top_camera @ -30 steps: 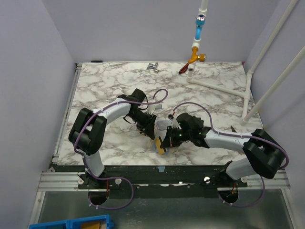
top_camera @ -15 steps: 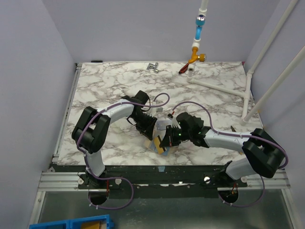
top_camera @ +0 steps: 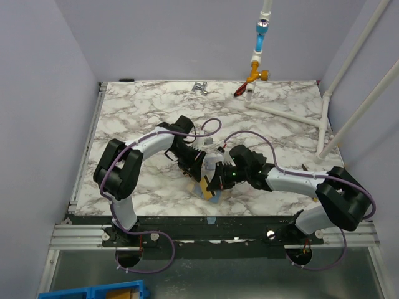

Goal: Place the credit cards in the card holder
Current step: Open the card holder at the center of the board.

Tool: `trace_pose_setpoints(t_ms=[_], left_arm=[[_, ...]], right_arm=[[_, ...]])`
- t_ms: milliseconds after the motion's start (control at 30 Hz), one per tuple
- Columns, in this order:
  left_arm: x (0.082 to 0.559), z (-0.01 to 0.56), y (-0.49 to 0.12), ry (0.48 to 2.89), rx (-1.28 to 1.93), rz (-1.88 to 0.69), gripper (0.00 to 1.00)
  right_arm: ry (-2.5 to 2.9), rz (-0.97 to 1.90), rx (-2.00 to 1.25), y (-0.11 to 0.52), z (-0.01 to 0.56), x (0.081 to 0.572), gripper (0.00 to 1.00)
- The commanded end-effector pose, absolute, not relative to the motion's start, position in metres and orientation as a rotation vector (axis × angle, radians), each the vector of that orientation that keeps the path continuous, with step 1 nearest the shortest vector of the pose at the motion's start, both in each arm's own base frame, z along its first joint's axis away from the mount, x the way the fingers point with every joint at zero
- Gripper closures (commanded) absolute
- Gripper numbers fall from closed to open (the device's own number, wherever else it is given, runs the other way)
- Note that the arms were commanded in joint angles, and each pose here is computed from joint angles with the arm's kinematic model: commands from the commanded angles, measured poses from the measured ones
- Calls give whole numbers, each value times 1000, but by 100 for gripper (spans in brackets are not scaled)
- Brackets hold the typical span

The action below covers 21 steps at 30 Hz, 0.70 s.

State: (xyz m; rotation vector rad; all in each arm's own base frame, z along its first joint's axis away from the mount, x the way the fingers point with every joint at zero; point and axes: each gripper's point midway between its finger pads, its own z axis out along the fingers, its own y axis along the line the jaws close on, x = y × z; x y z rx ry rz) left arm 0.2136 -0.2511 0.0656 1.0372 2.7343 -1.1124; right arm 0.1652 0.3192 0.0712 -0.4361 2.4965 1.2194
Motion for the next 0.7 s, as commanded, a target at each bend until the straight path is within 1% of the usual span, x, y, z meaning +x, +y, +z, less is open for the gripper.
trace_pose_setpoints(t_ms=[0, 267, 533, 667], left_arm=[[207, 84, -260, 2666, 1058, -1261, 56], [198, 83, -257, 2649, 1099, -1291, 54], [195, 59, -236, 2642, 1243, -1003, 59], [200, 54, -236, 2650, 1236, -929, 61]], right_arm=[[2450, 1263, -491, 330, 80, 169, 99], [2453, 1255, -485, 330, 78, 170, 99], [2447, 1234, -478, 331, 76, 175, 99], [2444, 1241, -478, 332, 77, 175, 99]])
